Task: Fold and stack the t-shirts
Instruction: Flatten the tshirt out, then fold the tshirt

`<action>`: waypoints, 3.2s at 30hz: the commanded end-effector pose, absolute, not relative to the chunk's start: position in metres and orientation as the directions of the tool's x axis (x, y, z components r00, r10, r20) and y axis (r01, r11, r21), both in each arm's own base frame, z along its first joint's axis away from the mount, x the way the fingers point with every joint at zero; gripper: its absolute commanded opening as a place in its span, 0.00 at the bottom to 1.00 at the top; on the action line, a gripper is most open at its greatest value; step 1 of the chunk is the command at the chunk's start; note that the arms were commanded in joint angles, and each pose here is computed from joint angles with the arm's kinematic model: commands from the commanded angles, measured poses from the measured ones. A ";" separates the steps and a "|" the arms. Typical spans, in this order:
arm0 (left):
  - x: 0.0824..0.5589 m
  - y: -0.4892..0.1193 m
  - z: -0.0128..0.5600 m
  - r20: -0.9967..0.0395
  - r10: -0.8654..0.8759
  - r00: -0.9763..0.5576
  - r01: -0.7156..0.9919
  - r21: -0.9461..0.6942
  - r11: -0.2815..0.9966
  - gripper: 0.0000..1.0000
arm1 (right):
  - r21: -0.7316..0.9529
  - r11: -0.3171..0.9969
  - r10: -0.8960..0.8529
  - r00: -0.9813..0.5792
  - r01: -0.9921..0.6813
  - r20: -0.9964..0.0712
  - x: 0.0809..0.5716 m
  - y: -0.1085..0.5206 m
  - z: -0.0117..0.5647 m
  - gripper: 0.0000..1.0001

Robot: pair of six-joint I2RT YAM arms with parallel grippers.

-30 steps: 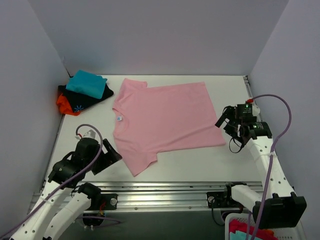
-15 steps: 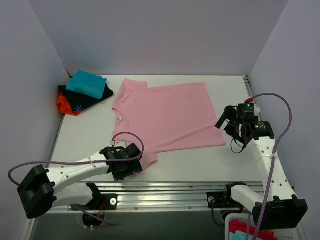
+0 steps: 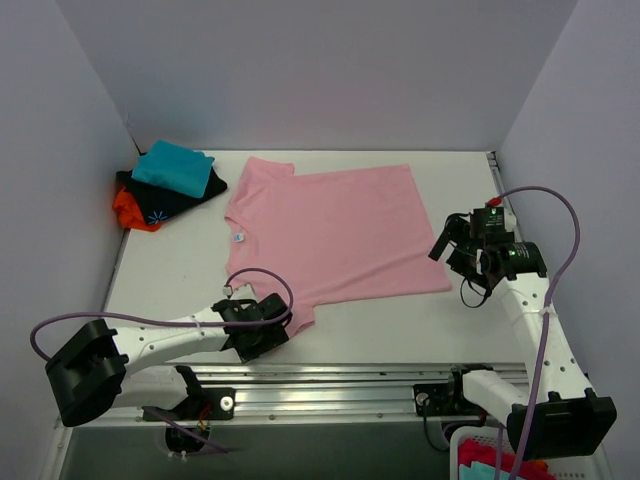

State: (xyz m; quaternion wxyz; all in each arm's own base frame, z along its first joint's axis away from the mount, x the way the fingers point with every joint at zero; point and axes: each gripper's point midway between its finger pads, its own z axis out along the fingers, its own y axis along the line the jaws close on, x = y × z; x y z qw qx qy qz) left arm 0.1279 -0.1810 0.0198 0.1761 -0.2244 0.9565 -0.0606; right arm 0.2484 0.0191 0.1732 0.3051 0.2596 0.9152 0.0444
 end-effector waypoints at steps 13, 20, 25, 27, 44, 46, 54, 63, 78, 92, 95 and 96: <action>0.142 -0.183 -0.004 -0.330 -0.515 -0.791 -0.477 -0.195 0.857 0.05 | 0.160 0.878 0.461 -0.702 0.452 -0.543 0.242 0.010 0.170 0.93; 0.156 -0.165 0.026 -0.370 -0.505 -0.779 -0.476 -0.174 0.862 0.02 | 0.304 0.826 0.558 -0.765 0.475 -0.320 0.220 0.044 0.109 0.93; 0.166 -0.148 0.041 -0.377 -0.497 -0.782 -0.469 -0.170 0.867 0.02 | 0.372 0.775 0.608 -0.763 0.510 -0.220 0.210 0.060 0.075 0.93; 0.170 -0.145 0.049 -0.385 -0.478 -0.789 -0.454 -0.159 0.877 0.02 | 0.379 0.755 0.634 -0.744 0.535 -0.212 0.212 0.060 0.066 0.93; 0.184 -0.118 0.071 -0.372 -0.438 -0.818 -0.418 -0.137 0.898 0.02 | 0.238 0.679 0.730 -0.604 0.695 -0.319 0.243 0.008 0.032 0.81; 0.186 -0.117 0.072 -0.367 -0.446 -0.816 -0.422 -0.149 0.894 0.02 | 0.229 0.673 0.735 -0.599 0.704 -0.318 0.244 0.005 0.029 0.80; 0.193 -0.115 0.068 -0.357 -0.436 -0.826 -0.409 -0.151 0.900 0.02 | 0.237 0.631 0.773 -0.570 0.739 -0.278 0.237 0.008 0.021 0.75; 0.200 -0.119 0.063 -0.349 -0.435 -0.830 -0.404 -0.162 0.900 0.02 | 0.232 0.624 0.780 -0.577 0.746 -0.242 0.218 0.015 0.014 0.66; 0.197 -0.119 0.062 -0.342 -0.448 -0.826 -0.416 -0.168 0.894 0.02 | 0.209 0.668 0.743 -0.628 0.714 -0.232 0.218 0.031 -0.003 0.43; 0.192 -0.112 0.067 -0.351 -0.456 -0.818 -0.430 -0.155 0.889 0.02 | 0.168 0.689 0.723 -0.649 0.705 -0.238 0.214 0.024 -0.001 0.00; 0.191 -0.111 0.075 -0.355 -0.459 -0.814 -0.431 -0.160 0.888 0.02 | 0.171 0.696 0.713 -0.646 0.697 -0.271 0.219 0.020 0.013 0.00; 0.190 -0.110 0.080 -0.355 -0.458 -0.815 -0.431 -0.158 0.888 0.02 | 0.173 0.701 0.709 -0.648 0.692 -0.279 0.221 0.019 0.020 0.00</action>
